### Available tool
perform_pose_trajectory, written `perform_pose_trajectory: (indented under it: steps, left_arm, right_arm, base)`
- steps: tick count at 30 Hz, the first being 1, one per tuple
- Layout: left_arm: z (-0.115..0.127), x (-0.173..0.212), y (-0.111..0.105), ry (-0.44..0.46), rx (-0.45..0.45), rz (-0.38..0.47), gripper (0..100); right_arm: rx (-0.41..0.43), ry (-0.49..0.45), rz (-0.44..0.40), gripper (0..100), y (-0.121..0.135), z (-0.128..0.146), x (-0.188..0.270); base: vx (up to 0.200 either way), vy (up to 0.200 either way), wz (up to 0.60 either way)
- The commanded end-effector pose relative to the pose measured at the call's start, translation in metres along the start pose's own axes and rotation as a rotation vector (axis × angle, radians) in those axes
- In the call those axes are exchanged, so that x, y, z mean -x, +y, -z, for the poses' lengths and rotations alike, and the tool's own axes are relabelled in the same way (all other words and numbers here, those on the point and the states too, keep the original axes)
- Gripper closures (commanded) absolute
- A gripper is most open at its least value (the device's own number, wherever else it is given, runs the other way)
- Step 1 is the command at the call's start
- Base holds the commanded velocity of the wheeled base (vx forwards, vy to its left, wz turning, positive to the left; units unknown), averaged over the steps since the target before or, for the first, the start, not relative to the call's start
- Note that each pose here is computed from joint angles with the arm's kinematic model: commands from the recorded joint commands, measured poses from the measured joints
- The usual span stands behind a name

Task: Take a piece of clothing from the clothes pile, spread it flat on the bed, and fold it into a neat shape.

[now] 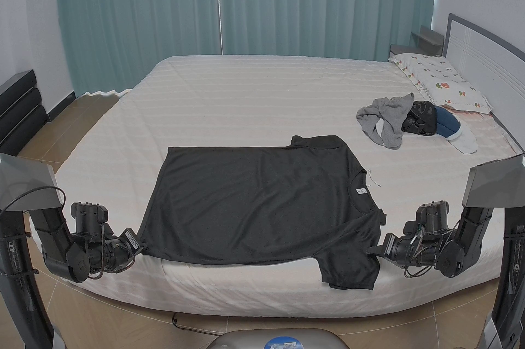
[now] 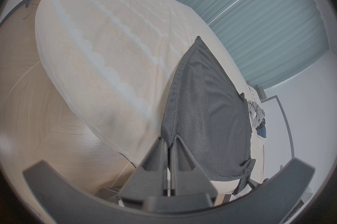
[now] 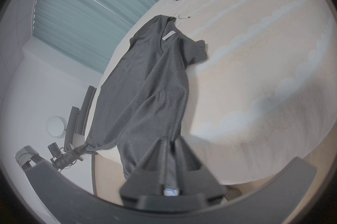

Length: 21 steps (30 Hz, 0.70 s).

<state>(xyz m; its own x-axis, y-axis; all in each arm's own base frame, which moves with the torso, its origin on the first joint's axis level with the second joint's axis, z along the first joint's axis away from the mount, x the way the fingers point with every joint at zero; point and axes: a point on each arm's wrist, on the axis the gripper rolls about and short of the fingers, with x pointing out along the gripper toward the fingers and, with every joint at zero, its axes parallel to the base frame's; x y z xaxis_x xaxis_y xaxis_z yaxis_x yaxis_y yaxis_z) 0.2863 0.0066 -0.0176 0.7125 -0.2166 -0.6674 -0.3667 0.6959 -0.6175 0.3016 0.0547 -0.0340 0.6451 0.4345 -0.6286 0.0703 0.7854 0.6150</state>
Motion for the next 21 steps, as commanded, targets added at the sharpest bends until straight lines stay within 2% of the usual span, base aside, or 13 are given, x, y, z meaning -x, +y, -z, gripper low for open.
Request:
perform_pose_trajectory:
  steps: [1, 6, 15, 21]
  left_arm:
    - [0.001, 0.001, 0.001, 0.002, 0.000, -0.004, 100]
    - [0.000, 0.007, -0.001, -0.013, -0.009, -0.005, 100]
    - [-0.001, 0.017, -0.001, -0.027, -0.036, -0.006, 100]
    - [0.005, 0.022, 0.003, -0.009, -0.092, -0.025, 100]
  right_arm:
    - [-0.001, -0.012, 0.001, 100, 0.003, -0.002, 0.011]
    - [-0.004, -0.006, -0.003, 100, 0.007, 0.002, 0.032]
    - [-0.049, 0.012, -0.020, 100, -0.001, 0.010, 0.068]
    - [-0.060, 0.031, -0.017, 100, -0.001, 0.021, 0.086]
  base:
    - [0.000, 0.000, 0.00]
    - [0.000, 0.000, 0.00]
    - [0.000, 0.000, 0.00]
    - [0.000, 0.000, 0.00]
